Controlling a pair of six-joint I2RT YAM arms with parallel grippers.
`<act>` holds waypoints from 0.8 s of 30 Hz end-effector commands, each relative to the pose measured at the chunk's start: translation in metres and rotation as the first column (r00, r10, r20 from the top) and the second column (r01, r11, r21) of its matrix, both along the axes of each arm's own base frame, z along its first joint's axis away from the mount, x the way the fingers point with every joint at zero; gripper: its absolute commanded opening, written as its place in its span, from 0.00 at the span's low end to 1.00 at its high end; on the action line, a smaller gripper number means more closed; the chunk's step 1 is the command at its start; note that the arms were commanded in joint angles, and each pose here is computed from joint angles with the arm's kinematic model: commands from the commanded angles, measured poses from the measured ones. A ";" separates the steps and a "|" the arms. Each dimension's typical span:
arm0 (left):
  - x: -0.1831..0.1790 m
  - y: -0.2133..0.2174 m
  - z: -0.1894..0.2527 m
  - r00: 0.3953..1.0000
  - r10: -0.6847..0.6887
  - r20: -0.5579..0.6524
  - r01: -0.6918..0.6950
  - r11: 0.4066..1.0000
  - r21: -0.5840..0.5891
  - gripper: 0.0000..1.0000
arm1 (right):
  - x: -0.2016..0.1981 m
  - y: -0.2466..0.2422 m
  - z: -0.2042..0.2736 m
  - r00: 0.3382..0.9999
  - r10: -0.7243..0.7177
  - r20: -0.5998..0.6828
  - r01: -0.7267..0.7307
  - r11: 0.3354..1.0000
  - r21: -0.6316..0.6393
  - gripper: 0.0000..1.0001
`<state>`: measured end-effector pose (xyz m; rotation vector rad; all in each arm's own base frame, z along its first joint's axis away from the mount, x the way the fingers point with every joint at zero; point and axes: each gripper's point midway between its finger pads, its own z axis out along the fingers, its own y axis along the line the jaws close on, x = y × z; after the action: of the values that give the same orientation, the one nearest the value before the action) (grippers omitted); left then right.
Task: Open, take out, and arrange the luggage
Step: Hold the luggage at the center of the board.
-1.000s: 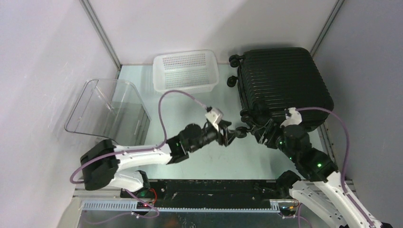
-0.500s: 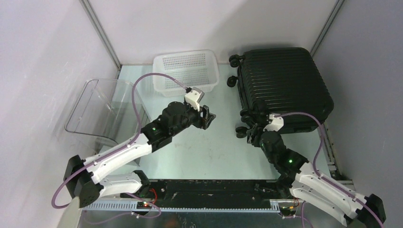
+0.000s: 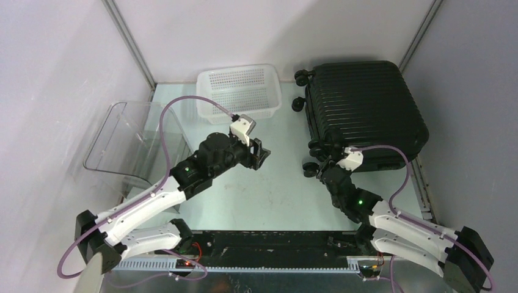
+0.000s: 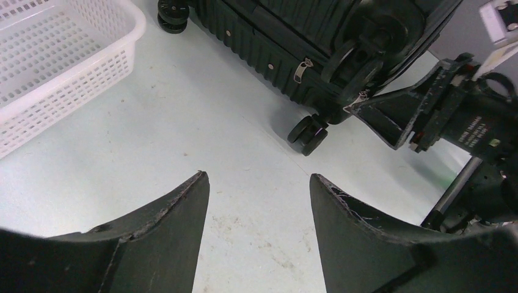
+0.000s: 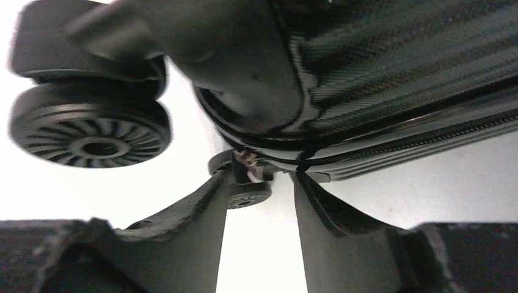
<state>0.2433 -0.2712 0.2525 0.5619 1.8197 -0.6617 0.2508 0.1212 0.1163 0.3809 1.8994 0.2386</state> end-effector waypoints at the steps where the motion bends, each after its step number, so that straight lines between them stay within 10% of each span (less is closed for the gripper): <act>1: -0.001 0.007 0.009 1.000 0.005 0.030 -0.005 1.000 -0.004 0.68 | 0.011 -0.020 0.007 0.983 -0.175 0.051 0.173 0.984 0.032 0.46; 6: -0.004 0.010 0.009 1.000 0.010 0.030 -0.009 1.000 -0.014 0.68 | 0.014 -0.027 0.008 0.969 -0.239 0.060 0.238 0.971 0.030 0.40; 13: -0.007 0.004 0.011 0.999 -0.029 0.038 0.030 0.999 -0.024 0.69 | 0.017 -0.018 0.012 0.983 -0.169 0.067 0.170 0.985 -0.019 0.02; 24: -0.025 -0.053 0.034 0.817 -0.449 0.362 0.438 0.891 0.118 0.77 | -0.001 -0.017 0.017 0.992 0.044 0.115 -0.049 0.998 0.045 0.00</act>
<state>0.2257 -0.3014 0.2647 0.8413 1.6343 -0.7732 0.2432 0.0997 0.1100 0.3532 1.8775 0.2190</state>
